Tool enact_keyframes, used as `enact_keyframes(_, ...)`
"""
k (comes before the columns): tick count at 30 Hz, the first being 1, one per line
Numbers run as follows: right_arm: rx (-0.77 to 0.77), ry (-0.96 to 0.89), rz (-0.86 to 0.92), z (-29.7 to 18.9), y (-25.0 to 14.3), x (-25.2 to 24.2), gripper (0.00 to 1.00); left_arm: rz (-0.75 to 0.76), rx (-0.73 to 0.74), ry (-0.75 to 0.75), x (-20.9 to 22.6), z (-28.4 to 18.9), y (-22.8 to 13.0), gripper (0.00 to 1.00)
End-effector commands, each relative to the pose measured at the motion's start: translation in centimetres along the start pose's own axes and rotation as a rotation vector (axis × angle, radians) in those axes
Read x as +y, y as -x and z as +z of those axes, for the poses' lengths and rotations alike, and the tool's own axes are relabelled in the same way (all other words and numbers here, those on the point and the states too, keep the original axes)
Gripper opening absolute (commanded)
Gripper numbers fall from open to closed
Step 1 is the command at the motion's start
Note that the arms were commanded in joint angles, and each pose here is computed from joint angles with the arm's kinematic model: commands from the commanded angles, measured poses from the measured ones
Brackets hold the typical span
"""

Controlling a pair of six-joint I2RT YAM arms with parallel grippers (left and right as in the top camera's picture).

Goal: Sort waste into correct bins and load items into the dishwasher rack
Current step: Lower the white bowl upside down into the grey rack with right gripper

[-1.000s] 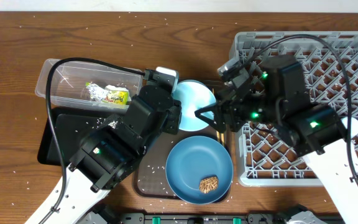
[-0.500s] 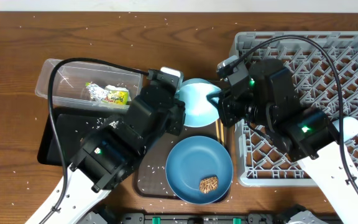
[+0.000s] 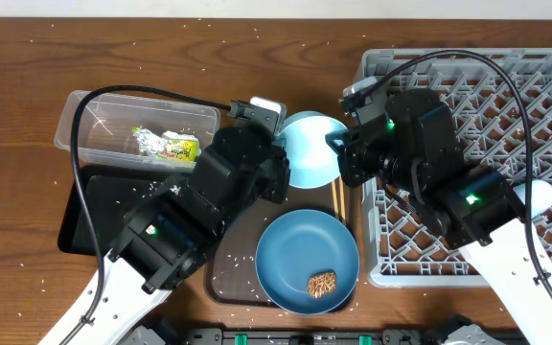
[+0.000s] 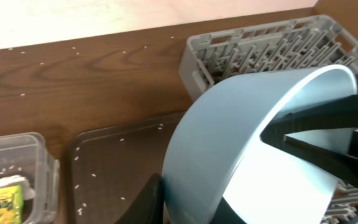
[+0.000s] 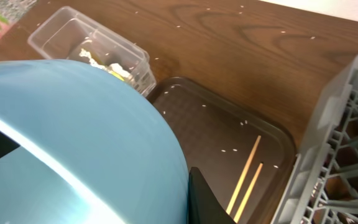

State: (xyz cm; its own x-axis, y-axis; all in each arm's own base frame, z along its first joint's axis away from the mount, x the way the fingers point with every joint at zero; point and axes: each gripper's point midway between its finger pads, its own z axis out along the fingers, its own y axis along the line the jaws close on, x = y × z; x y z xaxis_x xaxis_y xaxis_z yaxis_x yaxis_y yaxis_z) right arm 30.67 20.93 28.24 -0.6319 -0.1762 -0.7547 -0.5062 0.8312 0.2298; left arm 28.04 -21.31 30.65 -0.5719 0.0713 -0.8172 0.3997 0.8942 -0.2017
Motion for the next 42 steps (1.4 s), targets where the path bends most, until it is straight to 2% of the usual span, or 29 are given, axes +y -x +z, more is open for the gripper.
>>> enact_keyframes(1, -0.018, -0.062, 0.024, -0.1, 0.3, -1.1, 0.01, -0.002, -0.015, -0.089, -1.6, -0.9, 0.6, 0.22)
enact_keyframes(3, -0.021, -0.07, 0.036, -0.1, 0.4, -1.2, 0.01, -0.002, -0.017, -0.106, -1.9, -0.9, 0.7, 0.36)
enact_keyframes(6, -0.028, -0.105, 0.047, -0.2, 0.5, -1.8, 0.01, -0.003, -0.025, -0.12, -2.2, -0.9, 1.0, 0.5)
enact_keyframes(15, -0.024, -0.187, 0.071, -0.4, 0.2, -3.2, 0.01, -0.003, -0.026, -0.12, -2.2, -1.0, 1.0, 0.53)
enact_keyframes(16, -0.026, -0.207, 0.086, -0.5, 0.1, -3.6, 0.01, -0.003, -0.026, -0.12, -2.2, -1.0, 1.0, 0.59)
enact_keyframes(18, -0.03, -0.252, 0.103, -0.7, 0.1, -4.3, 0.01, -0.003, -0.026, -0.12, -2.2, -1.0, 1.0, 0.64)
enact_keyframes(26, -0.044, -0.447, 0.167, -2.9, -0.5, -8.3, 0.01, -0.002, -0.017, -0.144, -2.6, -1.0, 0.8, 0.68)
enact_keyframes(32, -0.083, -0.785, 0.236, -8.0, -1.1, -15.2, 0.01, -0.002, -0.016, -0.143, -2.6, -1.0, 0.8, 0.71)
enact_keyframes(36, -0.109, -1.124, 0.247, -13.0, -1.6, -19.9, 0.01, -0.002, -0.016, -0.144, -2.6, -1.0, 0.8, 0.72)
enact_keyframes(42, -0.07, -1.485, 0.203, -17.0, -2.1, -23.5, 0.01, -0.001, -0.016, -0.143, -2.6, -1.0, 0.8, 0.73)
